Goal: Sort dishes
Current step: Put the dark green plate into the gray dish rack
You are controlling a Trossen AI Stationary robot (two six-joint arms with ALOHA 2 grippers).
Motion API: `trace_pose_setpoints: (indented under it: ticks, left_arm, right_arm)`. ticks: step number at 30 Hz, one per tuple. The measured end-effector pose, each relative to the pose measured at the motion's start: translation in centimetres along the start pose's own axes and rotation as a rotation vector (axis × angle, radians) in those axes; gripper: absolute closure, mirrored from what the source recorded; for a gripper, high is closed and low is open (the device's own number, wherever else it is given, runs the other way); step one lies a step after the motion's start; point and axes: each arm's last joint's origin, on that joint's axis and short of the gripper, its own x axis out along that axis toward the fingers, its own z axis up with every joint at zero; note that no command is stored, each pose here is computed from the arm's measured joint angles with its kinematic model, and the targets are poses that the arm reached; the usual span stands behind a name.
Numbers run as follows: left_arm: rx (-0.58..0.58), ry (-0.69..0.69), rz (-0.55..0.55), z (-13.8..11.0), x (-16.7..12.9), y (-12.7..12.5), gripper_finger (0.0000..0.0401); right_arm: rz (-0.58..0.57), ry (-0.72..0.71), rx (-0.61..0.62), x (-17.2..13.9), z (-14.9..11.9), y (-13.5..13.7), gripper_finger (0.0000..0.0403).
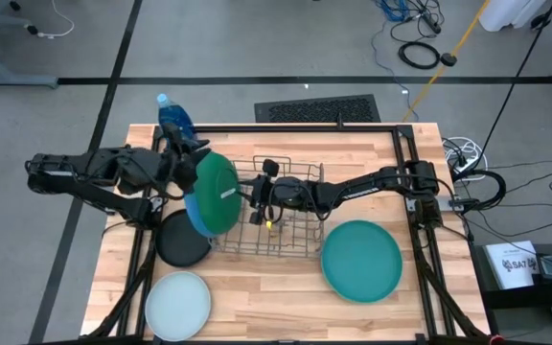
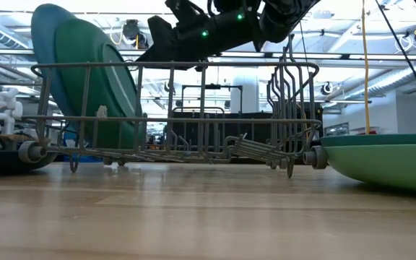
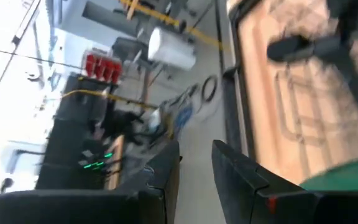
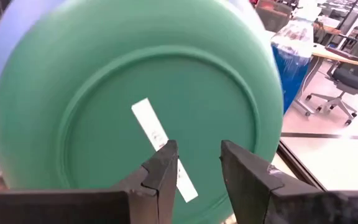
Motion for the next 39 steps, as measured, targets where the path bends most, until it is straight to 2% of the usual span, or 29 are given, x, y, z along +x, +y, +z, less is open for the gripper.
trace_pose_setpoints:
  ticks: [4,9,14,17,21,25,28,31,36,39]
  left_arm:
    - [-0.141,-0.070,-0.061,0.3,-0.2,-0.2,0.0305]
    - [-0.257,-0.115,-0.136,0.7,0.0,-0.6,0.0305]
    - [-0.310,-0.110,-0.145,0.7,0.1,-0.7,0.0305]
    - [-0.326,-0.095,-0.167,0.5,0.0,-0.9,0.0305]
    - [-0.338,-0.081,-0.215,0.2,-0.1,-1.2,0.0305]
    - [-0.329,-0.098,-0.267,0.2,-0.1,-1.4,0.0305]
    - [-0.338,-0.125,-0.287,0.3,-0.2,-1.4,0.0305]
    - [-0.342,-0.132,-0.288,0.4,-0.2,-1.4,0.0305]
    - [-0.358,-0.138,-0.285,0.5,-0.1,-1.3,0.0305]
    - [-0.398,-0.144,-0.290,0.5,-0.2,-1.2,0.0305]
  right_arm:
    - [0.015,0.017,-0.045,-0.8,0.8,0.2,0.0287]
    - [0.045,0.042,-0.062,-4.3,5.1,-0.5,0.0287]
    - [0.105,0.226,-0.062,-10.0,8.4,-1.2,0.0286]
    - [0.132,0.402,-0.075,-14.3,8.7,-0.8,0.0282]
    - [0.071,0.682,-0.105,-19.7,7.5,-0.6,0.0276]
    - [0.081,0.831,-0.044,-22.9,5.7,0.5,0.0273]
    - [0.140,0.915,0.007,-23.9,3.7,1.7,0.0273]
    - [0.144,1.006,0.018,-24.3,1.0,2.3,0.0273]
    - [0.118,1.144,-0.022,-24.5,-3.4,1.7,0.0273]
    - [0.148,1.194,-0.022,-24.1,-5.3,1.1,0.0273]
